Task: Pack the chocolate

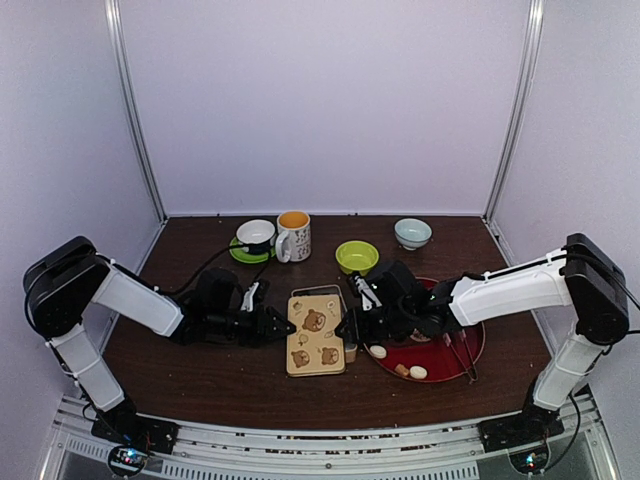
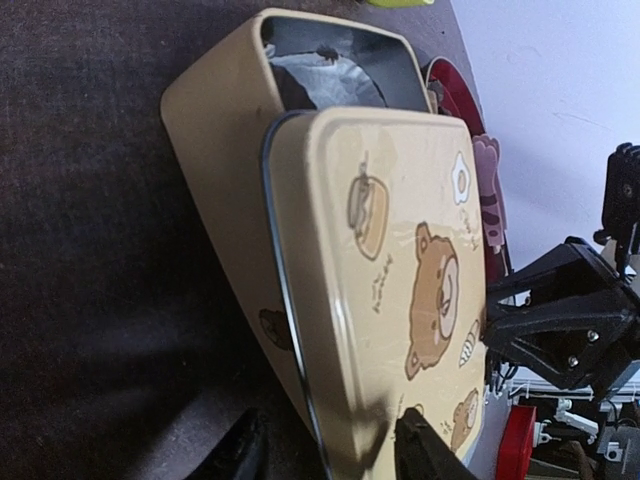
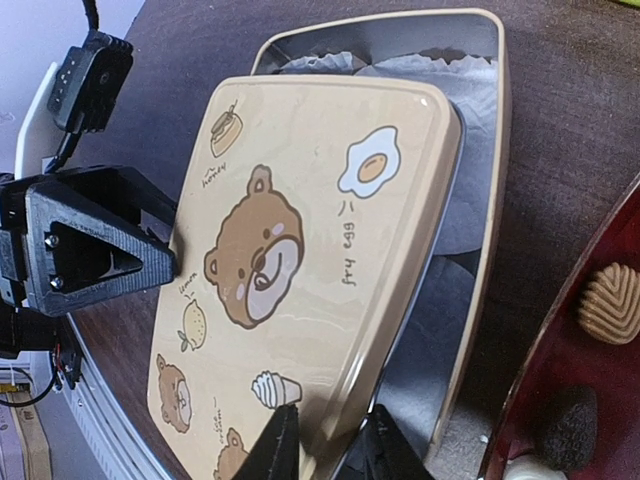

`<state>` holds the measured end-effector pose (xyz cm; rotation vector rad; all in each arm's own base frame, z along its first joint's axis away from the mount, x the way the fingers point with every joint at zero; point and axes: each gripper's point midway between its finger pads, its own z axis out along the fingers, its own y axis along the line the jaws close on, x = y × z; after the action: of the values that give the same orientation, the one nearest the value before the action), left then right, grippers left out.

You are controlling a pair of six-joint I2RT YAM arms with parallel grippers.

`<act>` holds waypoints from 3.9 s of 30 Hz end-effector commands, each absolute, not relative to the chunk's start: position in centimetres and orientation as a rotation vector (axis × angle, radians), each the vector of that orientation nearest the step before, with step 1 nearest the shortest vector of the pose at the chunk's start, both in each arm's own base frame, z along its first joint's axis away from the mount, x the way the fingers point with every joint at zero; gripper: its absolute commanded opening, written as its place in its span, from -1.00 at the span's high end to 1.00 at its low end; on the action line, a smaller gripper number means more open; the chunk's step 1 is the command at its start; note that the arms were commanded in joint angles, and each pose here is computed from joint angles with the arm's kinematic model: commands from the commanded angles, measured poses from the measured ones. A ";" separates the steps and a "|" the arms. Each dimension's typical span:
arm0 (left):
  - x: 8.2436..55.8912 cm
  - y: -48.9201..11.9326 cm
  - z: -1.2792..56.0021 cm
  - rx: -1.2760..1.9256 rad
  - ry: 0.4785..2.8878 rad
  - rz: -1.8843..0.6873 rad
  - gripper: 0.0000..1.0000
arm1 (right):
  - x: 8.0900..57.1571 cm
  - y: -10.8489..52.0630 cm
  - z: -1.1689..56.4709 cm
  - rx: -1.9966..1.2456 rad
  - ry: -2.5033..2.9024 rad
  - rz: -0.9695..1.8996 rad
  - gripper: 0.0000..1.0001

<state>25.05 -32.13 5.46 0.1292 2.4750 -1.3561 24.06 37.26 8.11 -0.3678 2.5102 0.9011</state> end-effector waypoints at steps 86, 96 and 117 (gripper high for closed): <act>32.5 -20.1 8.1 0.346 2.565 0.048 1.00 | 25.2 22.5 14.3 -0.213 2.337 0.308 0.21; 32.8 -23.1 5.6 0.369 2.590 -0.132 1.00 | 22.0 15.7 10.0 -0.148 2.543 0.218 -0.39; 32.9 -23.9 6.9 0.366 2.554 -0.213 0.72 | 20.5 11.6 5.5 0.004 2.695 0.067 -0.46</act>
<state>32.23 -23.23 4.64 0.3794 2.6216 -0.1338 20.85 12.38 6.47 -0.0307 2.6652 0.1193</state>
